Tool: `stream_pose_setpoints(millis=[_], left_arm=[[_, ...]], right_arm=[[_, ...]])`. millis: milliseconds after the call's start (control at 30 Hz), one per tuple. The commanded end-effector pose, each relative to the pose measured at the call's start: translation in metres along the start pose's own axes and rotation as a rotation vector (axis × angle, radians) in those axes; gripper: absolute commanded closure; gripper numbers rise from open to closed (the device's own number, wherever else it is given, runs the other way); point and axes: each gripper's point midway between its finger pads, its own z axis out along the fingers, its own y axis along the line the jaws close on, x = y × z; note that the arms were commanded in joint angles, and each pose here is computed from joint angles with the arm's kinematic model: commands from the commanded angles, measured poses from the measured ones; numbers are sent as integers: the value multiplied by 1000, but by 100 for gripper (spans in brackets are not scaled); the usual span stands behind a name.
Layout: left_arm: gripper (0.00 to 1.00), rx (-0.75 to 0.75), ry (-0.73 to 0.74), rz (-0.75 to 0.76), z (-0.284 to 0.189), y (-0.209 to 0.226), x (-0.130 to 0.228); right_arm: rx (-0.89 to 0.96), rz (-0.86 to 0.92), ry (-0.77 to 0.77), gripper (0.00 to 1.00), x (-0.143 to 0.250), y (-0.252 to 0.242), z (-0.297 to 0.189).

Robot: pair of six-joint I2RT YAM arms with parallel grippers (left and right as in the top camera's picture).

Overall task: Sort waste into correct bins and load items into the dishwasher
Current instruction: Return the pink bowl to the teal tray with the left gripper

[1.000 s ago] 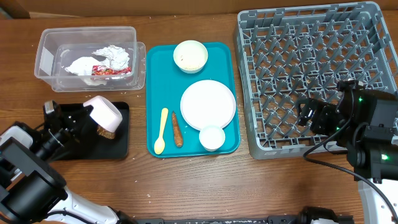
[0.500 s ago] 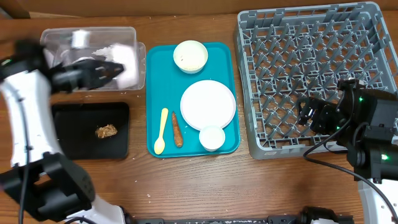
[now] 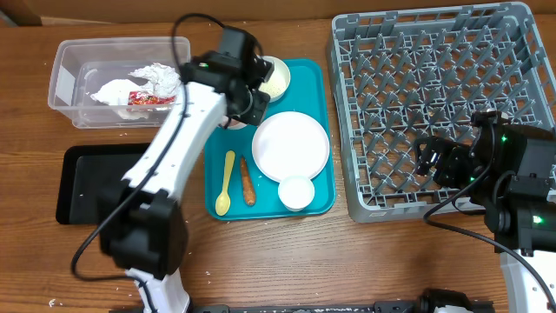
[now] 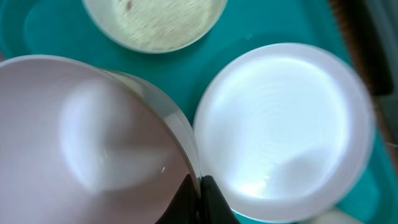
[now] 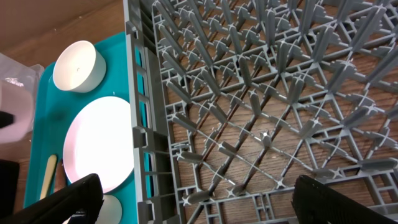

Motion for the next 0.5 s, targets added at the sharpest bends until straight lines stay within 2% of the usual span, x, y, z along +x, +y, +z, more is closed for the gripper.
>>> stream_pose_setpoints(millis=[0,200,333,367,400,433,467], left_arm=[[96,-230,62,-111,24,39,9],[96,-216,153,-117,60,35,25],[96,-196,167,-118,67,32,28],[92,-192,167,-118,67,31,27],[67,-184,163,-119,66,30,26],[27,-168,156,-119,60,27,23],[19,-158,148,-120,56,25,19]], right_arm=[[-12,-7,-30,0,-9,5,-7],[-13,-8,-31,0,-10,5,-7],[-13,-8,-31,0,-10,5,-7],[-12,-8,-32,0,-10,5,-7],[-13,-8,-31,0,-10,5,-7],[-13,-8,-31,0,-10,5,-7],[-13,-8,-31,0,-10,5,-7]])
